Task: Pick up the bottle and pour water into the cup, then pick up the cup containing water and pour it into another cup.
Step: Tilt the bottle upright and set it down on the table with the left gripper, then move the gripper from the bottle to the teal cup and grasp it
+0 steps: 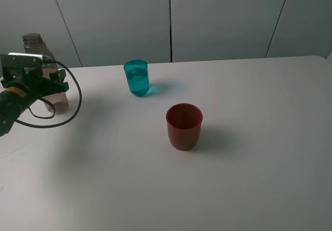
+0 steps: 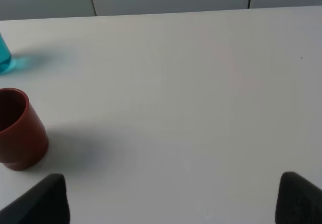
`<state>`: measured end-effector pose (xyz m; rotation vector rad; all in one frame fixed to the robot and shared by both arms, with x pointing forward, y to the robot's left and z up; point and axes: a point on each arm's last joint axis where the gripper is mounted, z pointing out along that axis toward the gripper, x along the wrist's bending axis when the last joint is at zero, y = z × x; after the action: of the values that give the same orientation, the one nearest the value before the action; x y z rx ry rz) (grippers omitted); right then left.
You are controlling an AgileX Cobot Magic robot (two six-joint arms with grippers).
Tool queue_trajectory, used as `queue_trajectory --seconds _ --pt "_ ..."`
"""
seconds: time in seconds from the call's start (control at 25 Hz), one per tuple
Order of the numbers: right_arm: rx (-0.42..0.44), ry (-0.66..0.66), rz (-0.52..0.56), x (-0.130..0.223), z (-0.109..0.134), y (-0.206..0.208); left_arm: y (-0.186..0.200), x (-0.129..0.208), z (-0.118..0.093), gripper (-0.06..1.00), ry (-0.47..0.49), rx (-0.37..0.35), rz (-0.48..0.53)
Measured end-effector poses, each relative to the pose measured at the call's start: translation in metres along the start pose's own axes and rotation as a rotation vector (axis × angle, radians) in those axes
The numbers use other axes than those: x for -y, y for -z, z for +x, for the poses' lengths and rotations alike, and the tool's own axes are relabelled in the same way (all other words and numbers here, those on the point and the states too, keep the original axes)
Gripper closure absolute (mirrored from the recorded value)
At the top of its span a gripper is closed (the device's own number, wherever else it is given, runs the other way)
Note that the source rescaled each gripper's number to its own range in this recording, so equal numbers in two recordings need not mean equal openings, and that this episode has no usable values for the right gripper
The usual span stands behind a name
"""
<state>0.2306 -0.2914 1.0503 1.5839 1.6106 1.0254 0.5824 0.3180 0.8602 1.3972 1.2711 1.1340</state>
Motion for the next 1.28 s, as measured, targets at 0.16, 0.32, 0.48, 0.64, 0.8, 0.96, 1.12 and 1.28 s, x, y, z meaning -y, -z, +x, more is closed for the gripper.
queue_trajectory --seconds 0.16,0.32,0.48,0.64,0.8,0.96,1.12,1.28 --pt "0.0 0.0 0.0 0.0 0.0 0.0 0.0 0.0 0.0 0.94 -0.001 0.002 0.0" --pt "0.0 0.0 0.0 0.0 0.0 0.0 0.0 0.0 -0.001 0.51 -0.003 0.008 -0.001" --pt "0.0 0.0 0.0 0.0 0.0 0.0 0.0 -0.001 -0.001 0.01 -0.005 0.013 -0.008" --pt "0.0 0.0 0.0 0.0 0.0 0.0 0.0 -0.001 -0.001 -0.02 -0.006 0.015 -0.012" --pt "0.0 0.0 0.0 0.0 0.0 0.0 0.0 -0.001 -0.001 -0.02 -0.006 0.015 -0.012" --pt "0.0 0.0 0.0 0.0 0.0 0.0 0.003 -0.006 -0.001 -0.02 -0.007 0.014 -0.022" --pt "0.0 0.0 0.0 0.0 0.0 0.0 0.013 -0.015 -0.002 -0.02 -0.008 0.012 -0.031" --pt "0.0 0.0 0.0 0.0 0.0 0.0 0.022 -0.023 -0.002 -0.04 -0.009 0.008 -0.046"
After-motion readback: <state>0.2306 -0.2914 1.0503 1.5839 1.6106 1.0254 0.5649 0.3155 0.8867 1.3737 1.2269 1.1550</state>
